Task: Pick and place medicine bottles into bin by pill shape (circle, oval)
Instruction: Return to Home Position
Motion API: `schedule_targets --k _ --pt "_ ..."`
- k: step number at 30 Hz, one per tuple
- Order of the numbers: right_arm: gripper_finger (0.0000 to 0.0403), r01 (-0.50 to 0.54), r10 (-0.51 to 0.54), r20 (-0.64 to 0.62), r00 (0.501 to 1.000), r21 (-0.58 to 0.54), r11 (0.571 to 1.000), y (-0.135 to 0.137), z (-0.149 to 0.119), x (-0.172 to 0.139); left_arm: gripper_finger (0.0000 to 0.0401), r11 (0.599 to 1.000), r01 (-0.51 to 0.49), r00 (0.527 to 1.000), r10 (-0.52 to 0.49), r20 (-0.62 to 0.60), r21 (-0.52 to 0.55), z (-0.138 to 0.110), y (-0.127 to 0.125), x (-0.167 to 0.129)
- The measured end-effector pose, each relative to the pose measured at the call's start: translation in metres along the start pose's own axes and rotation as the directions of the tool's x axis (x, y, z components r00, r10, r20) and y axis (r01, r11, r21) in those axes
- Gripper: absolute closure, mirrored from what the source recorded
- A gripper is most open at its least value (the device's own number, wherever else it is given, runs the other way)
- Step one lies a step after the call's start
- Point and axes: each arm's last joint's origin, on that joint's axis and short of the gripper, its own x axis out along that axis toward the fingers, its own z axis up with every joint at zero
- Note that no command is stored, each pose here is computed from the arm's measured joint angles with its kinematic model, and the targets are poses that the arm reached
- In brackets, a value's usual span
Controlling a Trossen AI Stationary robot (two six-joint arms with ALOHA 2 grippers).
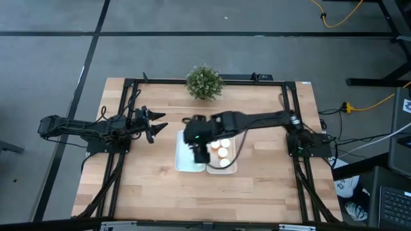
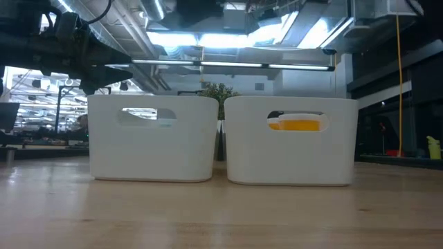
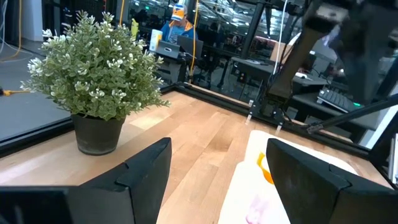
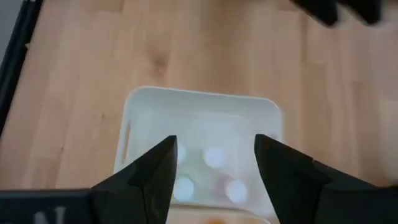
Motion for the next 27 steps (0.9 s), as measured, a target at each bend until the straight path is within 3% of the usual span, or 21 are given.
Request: schedule_targets --k 5,12,18,25,27 --pt "0.0194 0.075 -0.073 0.087 0.994 -0.018 0.997 0.001 -0.031 -0.035 0.0146 1.000 0.000 1.000 0.000 0.002 -0.001 0.000 0.000 0.000" --pt "0.0199 0.089 -0.088 0.381 0.920 0.016 0.996 -0.003 -0.119 -0.085 0.0146 1.000 0.000 1.000 0.000 0.001 0.000 0.000 0.000 0.000" --pt "0.0199 -0.018 -0.078 0.541 0.838 0.171 0.985 -0.008 -0.197 -0.118 0.0146 1.000 0.000 1.000 0.000 0.000 0.000 0.000 0.000 0.000" --pt "0.0199 -0.130 -0.116 0.664 0.739 0.309 0.942 -0.011 -0.271 -0.111 0.0146 1.000 0.000 1.000 0.000 0.000 0.000 0.000 0.000 0.000" --pt "0.0199 -0.169 -0.119 0.724 0.680 0.312 0.935 -0.012 -0.284 -0.113 0.0146 1.000 0.000 1.000 0.000 0.000 0.000 0.000 0.000 0.000"
